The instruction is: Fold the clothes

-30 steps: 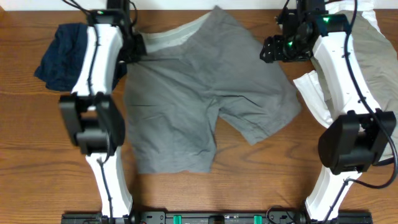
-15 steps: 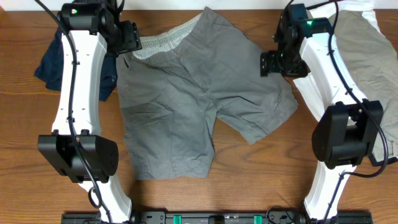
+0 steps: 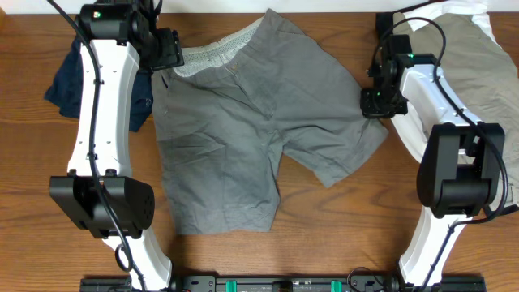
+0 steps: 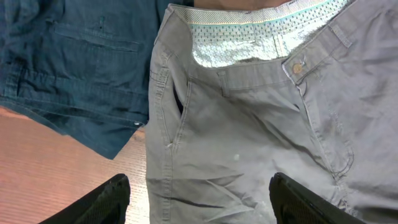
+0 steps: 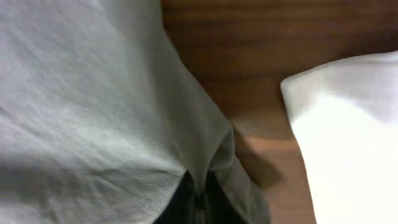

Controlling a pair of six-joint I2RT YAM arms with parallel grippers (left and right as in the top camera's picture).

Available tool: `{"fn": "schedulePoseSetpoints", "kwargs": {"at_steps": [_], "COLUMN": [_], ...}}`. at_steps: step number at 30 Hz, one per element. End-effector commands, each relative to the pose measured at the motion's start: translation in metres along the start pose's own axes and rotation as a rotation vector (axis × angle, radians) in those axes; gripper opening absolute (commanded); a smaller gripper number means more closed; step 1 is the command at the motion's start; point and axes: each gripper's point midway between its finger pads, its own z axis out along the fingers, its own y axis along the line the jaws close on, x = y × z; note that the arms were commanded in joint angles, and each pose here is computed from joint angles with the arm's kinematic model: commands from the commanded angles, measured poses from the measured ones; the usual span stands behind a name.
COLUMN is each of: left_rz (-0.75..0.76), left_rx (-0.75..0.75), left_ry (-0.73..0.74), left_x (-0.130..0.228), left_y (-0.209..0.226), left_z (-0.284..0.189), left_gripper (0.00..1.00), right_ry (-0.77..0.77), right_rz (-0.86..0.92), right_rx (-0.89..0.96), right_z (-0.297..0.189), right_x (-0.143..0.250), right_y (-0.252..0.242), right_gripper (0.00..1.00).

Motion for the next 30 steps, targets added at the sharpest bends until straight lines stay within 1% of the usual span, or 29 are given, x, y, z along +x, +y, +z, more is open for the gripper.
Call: {"fn": "schedulePoseSetpoints", "kwargs": {"at_steps": [1,4,7,14,18,21,24,26,27,28,29,30], "left_rz": [0.018,0.018,0.018,0.016,0.018,0.034,0.126,0.193,0.234,0.266,0.309,0.352], "left_rx": [-0.011,-0.009,-0.007,0.000,0.005,0.024,0.090,0.126,0.136,0.139,0.141,0.143], "left_ry": [-0.014,-0.020,-0.029,-0.060,-0.074,-0.074,-0.072,-0.077,-0.077,-0.077,-0.071,-0.062], "left_x": [-0.002,-0.004,-0.006,-0.014,-0.020,-0.025,-0.029,-0.031,-0.031,-0.031,-0.028,-0.025], "left_y": [0.003,0.002,0.002,0.000,-0.003,-0.011,-0.032,-0.047,-0.054,-0.059,-0.065,-0.070], "left_z": [-0.003,-0.003,-0.003,-0.003,0.005,0.022,0.043,0.057,0.066,0.072,0.079,0.085], "left_gripper": [0.73,0.73,0.73,0.73,0.73,0.73,0.72,0.72,0.72,0.72,0.72,0.72], "right_ry": [-0.026,-0.096,-0.206,-0.487,-0.622,-0.683,-0.709,-0.701,-0.683,-0.660,-0.629,-0.597], "right_rz": [0.002,0.001,0.011,0.072,0.032,-0.017,-0.057,-0.080,-0.078,-0.079,-0.082,-0.085], "right_rx": [-0.014,-0.014,-0.011,0.009,-0.006,-0.018,-0.020,-0.018,-0.020,-0.031,-0.053,-0.081], "right_z": [0.003,0.001,-0.008,-0.055,-0.080,-0.095,-0.106,-0.111,-0.112,-0.112,-0.113,-0.115], "right_x": [-0.006,-0.024,-0.053,-0.124,-0.154,-0.168,-0.176,-0.176,-0.173,-0.169,-0.164,-0.158], "right_y": [-0.004,-0.007,-0.018,-0.059,-0.063,-0.058,-0.054,-0.053,-0.052,-0.050,-0.046,-0.042], "right_gripper": [0.01,0.01,0.01,0.01,0.01,0.01,0.01,0.01,0.06,0.24,0.57,0.91]}}
